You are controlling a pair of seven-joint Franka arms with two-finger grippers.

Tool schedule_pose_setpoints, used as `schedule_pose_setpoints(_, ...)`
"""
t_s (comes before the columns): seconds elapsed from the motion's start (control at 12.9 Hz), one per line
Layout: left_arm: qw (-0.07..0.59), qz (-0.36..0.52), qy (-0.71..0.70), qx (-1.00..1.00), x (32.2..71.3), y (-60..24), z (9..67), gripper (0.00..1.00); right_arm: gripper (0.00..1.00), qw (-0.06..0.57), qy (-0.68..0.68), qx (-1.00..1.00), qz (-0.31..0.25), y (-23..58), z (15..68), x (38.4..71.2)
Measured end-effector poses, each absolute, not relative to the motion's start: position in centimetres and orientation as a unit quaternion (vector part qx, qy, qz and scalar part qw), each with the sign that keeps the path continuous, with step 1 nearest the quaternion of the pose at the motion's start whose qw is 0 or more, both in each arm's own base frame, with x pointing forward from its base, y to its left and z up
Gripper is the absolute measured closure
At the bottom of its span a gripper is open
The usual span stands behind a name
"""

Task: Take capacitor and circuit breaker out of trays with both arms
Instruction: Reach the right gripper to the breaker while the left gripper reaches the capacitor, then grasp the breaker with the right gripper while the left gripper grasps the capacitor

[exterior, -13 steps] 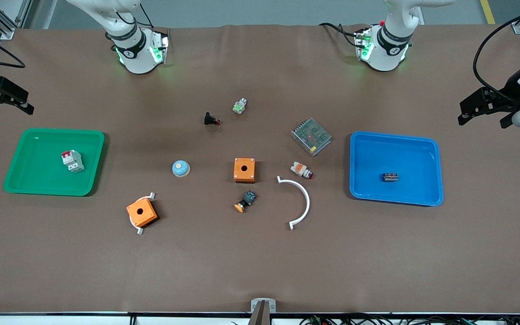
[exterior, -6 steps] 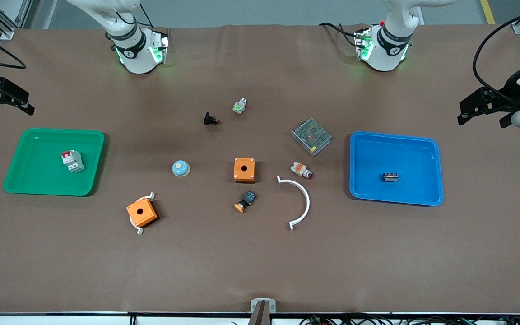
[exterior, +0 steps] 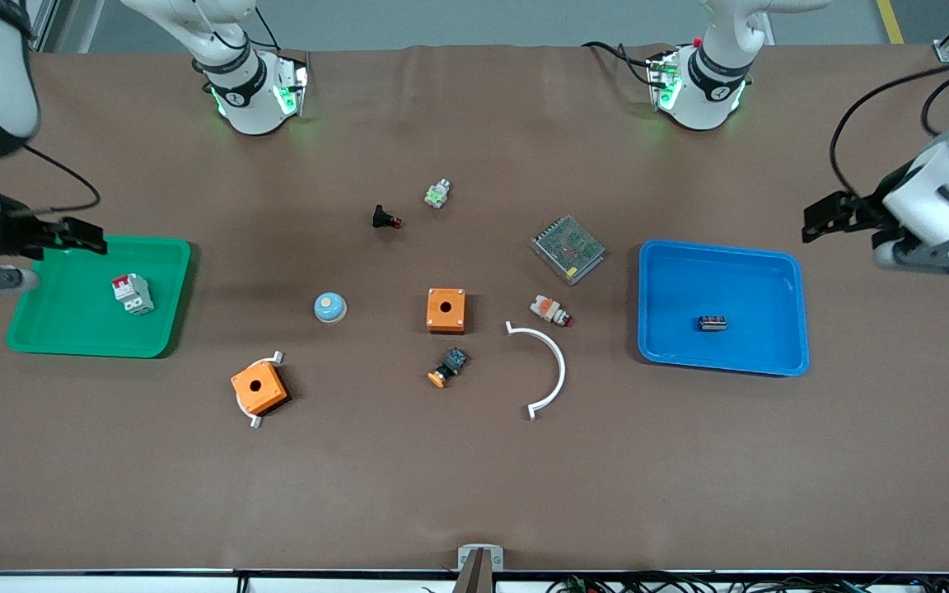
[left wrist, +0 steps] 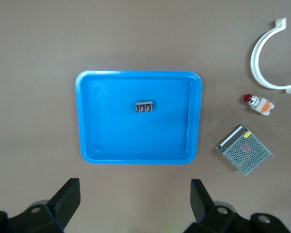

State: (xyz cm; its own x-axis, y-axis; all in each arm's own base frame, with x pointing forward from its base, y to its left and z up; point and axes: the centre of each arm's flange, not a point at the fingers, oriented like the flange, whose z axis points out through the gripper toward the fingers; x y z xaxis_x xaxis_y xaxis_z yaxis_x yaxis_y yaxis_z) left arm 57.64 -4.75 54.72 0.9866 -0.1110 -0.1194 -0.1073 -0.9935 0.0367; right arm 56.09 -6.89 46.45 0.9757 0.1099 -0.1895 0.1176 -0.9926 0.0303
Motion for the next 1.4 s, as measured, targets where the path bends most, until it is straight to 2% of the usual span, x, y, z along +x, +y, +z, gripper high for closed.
schedule_pose_setpoints(0.16, 0.015, -0.095, -0.052, 0.994, 59.1, -4.6, 50.5, 0.0, 0.0, 0.026, 0.084, 0.992, -0.095, -7.2, 41.2, 55.9)
schedule_pose_setpoints(0.47, 0.015, -0.185, -0.05, 0.981, 61.0, -4.7, 39.7, 0.0, 0.0, 0.008, 0.135, 0.982, -0.135, -11.2, 33.0, 54.6)
schedule_pose_setpoints(0.85, -0.014, -0.25, -0.068, 0.966, 62.1, -5.6, 25.3, 0.0, 0.0, 0.038, 0.182, 0.974, -0.128, -14.0, 27.5, 54.7)
schedule_pose_setpoints(1.09, -0.018, -0.258, -0.073, 0.963, 62.1, -6.6, 20.5, 0.0, 0.0, 0.062, 0.211, 0.968, -0.122, -13.9, 25.8, 53.9)
schedule_pose_setpoints(1.4, -0.02, -0.258, -0.066, 0.964, 62.1, -6.7, 18.0, 0.01, 0.0, 0.068, 0.216, 0.967, -0.12, -15.5, 23.2, 53.3)
